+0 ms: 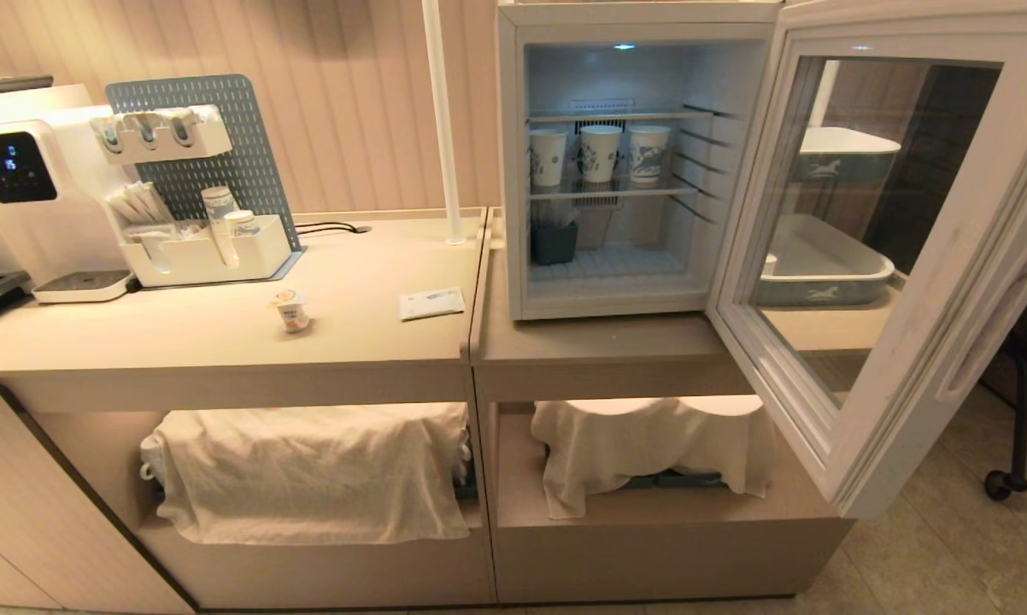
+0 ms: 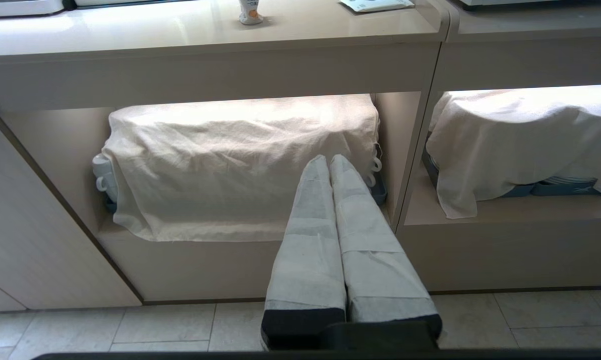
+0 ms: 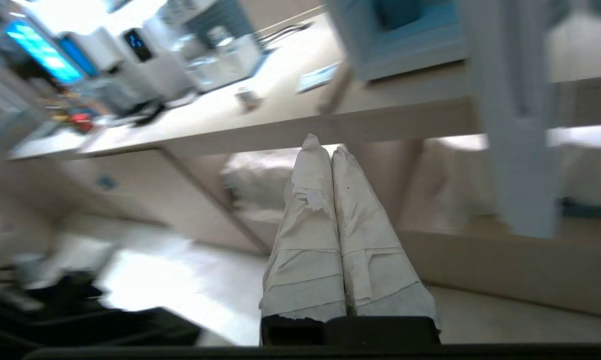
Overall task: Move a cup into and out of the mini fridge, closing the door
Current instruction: Open the freezer door
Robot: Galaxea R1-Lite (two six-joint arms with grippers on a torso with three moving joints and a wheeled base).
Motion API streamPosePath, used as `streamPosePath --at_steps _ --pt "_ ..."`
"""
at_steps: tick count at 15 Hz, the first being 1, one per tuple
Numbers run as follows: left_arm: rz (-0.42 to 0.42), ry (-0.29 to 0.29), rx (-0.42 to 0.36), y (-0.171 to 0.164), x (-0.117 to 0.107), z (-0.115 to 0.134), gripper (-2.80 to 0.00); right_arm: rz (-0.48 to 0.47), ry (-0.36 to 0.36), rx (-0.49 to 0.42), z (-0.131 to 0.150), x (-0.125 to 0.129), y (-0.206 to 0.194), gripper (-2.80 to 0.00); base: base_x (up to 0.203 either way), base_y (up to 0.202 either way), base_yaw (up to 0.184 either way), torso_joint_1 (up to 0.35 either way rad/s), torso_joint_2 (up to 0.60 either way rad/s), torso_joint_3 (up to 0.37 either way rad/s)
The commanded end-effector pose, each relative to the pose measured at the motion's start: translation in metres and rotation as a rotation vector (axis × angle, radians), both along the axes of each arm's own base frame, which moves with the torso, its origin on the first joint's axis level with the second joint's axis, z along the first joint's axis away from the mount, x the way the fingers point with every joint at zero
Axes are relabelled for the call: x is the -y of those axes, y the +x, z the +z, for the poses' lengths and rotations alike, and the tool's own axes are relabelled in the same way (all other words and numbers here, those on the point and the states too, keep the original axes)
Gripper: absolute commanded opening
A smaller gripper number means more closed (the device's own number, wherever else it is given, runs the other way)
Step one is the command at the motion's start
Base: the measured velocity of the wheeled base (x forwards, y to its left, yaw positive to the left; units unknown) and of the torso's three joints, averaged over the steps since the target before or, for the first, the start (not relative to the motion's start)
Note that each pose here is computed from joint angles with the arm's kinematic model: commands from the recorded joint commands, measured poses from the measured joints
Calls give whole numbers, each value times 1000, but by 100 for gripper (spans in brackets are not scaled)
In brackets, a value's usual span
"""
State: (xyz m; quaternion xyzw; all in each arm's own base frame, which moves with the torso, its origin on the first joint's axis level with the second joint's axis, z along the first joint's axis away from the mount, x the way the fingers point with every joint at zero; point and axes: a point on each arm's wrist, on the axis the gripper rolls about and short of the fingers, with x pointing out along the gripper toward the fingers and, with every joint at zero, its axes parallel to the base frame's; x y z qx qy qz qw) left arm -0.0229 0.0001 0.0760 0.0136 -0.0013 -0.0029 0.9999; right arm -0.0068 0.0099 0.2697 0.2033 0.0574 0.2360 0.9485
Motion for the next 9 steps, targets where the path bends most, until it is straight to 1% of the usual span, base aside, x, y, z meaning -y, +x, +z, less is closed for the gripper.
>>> streamPosePath --at_steps 1,3,4,7,9 --pt "0 0 0 0 0 0 -280 66 80 -115 19 -2 32 -280 0 0 0 0 0 0" --pt "0 0 1 0 0 0 -280 162 129 -153 23 -5 34 -280 0 0 0 0 0 0" --pt "1 0 1 0 0 0 -280 195 154 -179 23 -6 36 -280 0 0 0 0 0 0" --pt "1 0 1 0 0 0 -280 214 211 -268 27 -10 55 -280 0 0 0 0 0 0" --pt "1 0 1 0 0 0 -280 231 233 -314 31 -13 70 -280 0 0 0 0 0 0"
